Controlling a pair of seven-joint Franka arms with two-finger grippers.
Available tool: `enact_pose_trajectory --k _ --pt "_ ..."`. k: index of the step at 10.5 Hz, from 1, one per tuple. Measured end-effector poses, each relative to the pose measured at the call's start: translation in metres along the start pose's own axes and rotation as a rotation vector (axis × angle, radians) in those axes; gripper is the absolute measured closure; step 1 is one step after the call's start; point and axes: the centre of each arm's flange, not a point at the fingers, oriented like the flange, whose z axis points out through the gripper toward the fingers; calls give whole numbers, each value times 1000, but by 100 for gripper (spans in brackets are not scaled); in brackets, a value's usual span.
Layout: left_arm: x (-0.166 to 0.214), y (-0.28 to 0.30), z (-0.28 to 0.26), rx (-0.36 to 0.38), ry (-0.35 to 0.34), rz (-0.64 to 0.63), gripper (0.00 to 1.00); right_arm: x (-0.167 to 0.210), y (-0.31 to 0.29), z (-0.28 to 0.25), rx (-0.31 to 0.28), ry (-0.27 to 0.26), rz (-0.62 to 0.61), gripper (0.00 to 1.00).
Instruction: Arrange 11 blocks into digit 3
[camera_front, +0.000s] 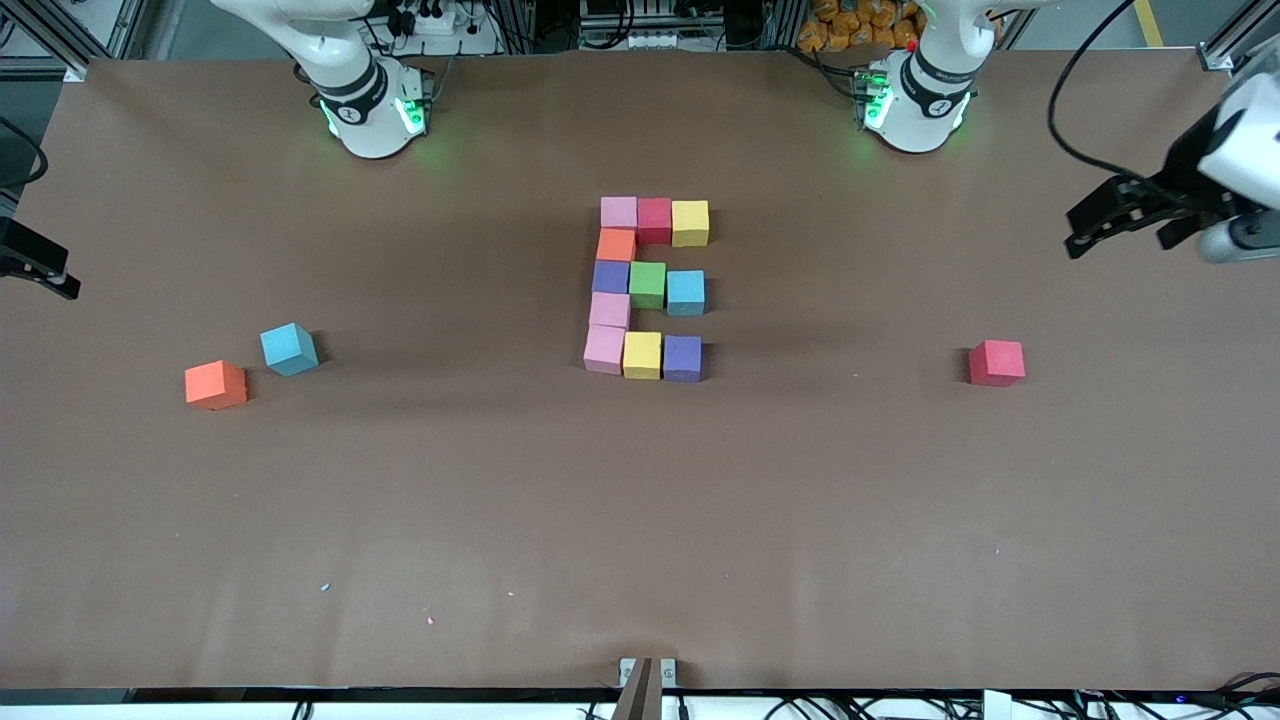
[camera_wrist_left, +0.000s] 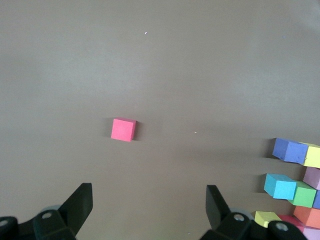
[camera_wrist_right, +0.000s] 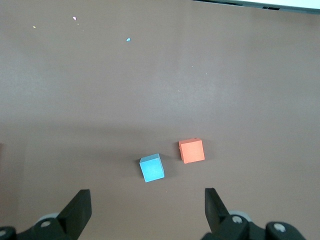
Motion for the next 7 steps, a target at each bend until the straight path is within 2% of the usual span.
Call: enact_pose_trajectory --k 7 --pt "-3 7 2 1 -7 23 0 0 0 0 0 0 0 0"
